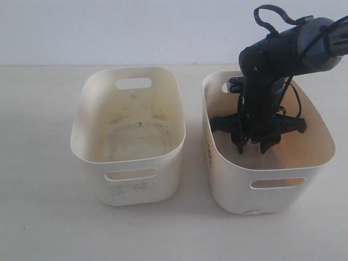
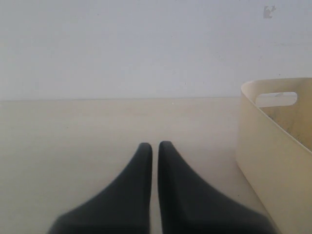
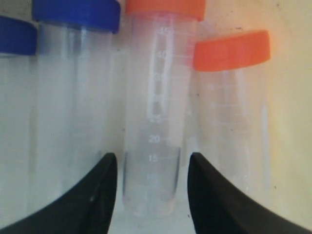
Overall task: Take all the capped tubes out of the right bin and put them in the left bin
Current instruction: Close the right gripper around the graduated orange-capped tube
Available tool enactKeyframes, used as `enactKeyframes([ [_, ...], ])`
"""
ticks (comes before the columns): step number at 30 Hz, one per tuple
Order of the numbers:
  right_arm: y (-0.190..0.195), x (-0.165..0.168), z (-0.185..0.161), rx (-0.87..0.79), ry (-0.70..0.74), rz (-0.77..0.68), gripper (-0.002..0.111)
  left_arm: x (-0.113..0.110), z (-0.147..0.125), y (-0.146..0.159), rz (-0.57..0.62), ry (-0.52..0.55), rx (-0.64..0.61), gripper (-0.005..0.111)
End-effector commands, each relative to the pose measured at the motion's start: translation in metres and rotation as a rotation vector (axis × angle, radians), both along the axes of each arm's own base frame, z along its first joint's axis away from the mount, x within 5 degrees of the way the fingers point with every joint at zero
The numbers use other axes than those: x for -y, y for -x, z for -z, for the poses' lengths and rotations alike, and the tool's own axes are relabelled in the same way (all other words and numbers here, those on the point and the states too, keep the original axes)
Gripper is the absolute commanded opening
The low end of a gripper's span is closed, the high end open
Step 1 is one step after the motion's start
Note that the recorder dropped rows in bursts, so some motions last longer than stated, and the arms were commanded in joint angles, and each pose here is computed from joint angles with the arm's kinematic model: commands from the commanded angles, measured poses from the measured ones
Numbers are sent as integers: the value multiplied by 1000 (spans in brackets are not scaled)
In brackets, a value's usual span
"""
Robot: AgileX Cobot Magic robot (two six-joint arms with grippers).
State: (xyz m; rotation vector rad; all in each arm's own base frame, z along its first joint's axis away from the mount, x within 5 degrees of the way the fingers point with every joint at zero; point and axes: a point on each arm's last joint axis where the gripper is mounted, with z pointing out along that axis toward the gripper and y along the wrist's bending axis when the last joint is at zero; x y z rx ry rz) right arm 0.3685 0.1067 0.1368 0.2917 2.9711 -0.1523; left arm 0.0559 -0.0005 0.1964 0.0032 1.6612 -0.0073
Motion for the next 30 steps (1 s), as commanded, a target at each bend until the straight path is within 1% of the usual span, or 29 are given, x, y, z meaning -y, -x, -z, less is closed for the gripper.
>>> enactKeyframes([
  [1,-1,12,2,-7,61,-21,44,0,-1,0,7,8,6,4],
  [6,-1,12,2,-16,65,-19,44,0,-1,0,7,8,6,4],
  [12,0,12,15,-51,76,-20,44,0,-1,0,7,8,6,4],
  [18,-1,12,15,-43,75,-24,43,0,-1,0,7,8,6,4],
  [20,-1,13,15,-46,85,-29,32,0,-1,0,7,8,6,4],
  [23,0,15,15,-60,110,-37,0,0,-1,0,7,8,6,4],
  [27,2,17,9,-66,124,-36,0,0,-1,0,7,8,6,4],
  [30,4,19,-8,-42,130,-34,0,0,-1,0,7,8,6,4],
])
